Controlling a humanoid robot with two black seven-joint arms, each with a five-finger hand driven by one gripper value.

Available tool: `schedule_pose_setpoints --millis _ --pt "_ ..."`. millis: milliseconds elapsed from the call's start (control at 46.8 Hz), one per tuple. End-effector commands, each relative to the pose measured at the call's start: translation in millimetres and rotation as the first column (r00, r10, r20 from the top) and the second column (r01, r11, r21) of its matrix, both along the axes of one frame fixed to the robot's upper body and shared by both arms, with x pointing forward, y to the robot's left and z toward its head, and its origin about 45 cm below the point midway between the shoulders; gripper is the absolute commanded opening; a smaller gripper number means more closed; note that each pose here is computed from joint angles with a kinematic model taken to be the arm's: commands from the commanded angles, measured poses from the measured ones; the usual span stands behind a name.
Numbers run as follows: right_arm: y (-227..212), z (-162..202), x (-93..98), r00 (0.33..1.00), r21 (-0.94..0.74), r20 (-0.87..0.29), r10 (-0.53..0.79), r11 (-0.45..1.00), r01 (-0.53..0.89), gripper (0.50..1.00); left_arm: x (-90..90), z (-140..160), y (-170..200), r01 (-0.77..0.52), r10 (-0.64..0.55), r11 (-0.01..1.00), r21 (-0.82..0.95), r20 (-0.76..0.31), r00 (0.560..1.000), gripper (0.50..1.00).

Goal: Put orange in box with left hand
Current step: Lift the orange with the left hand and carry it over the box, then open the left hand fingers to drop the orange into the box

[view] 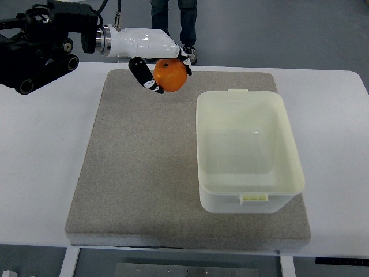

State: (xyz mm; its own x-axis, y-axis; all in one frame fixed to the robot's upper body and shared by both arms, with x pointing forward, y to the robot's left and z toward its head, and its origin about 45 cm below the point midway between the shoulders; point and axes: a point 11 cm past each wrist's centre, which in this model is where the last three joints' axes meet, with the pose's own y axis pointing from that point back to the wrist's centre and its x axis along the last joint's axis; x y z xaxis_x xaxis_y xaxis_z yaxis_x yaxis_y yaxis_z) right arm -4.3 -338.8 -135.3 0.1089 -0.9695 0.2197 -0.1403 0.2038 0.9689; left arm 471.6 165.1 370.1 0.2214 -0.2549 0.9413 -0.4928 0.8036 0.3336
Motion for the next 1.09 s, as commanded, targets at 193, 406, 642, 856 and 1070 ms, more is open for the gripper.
schedule_pose_setpoints --millis 193,406,642,856,1070 --pt "0 0 0.2 1.0 0.0 0.001 -0.001 1.0 0.001 0.932 -26.3 25 -45 0.137 -0.137 0.986 -0.097 0.007 0.991 0.5" --pt "0 0 0.2 1.0 0.0 0.0 0.0 1.0 0.0 0.932 -50.6 22 -74 0.239 -0.242 0.965 -0.108 -0.013 0.97 0.5" --pt "0 0 0.2 1.0 0.0 0.001 -0.001 1.0 0.001 0.932 -75.7 24 -100 0.335 -0.34 0.935 -0.117 -0.023 0.94 0.5" --pt "0 0 0.2 1.0 0.0 0.0 0.0 1.0 0.0 0.932 -93.1 20 -116 0.399 -0.405 0.911 -0.107 -0.036 0.914 0.5" --pt "0 0 0.2 1.0 0.0 0.001 -0.001 1.0 0.001 0.932 -94.4 10 -118 0.398 -0.405 0.913 -0.089 -0.081 0.911 0.5"
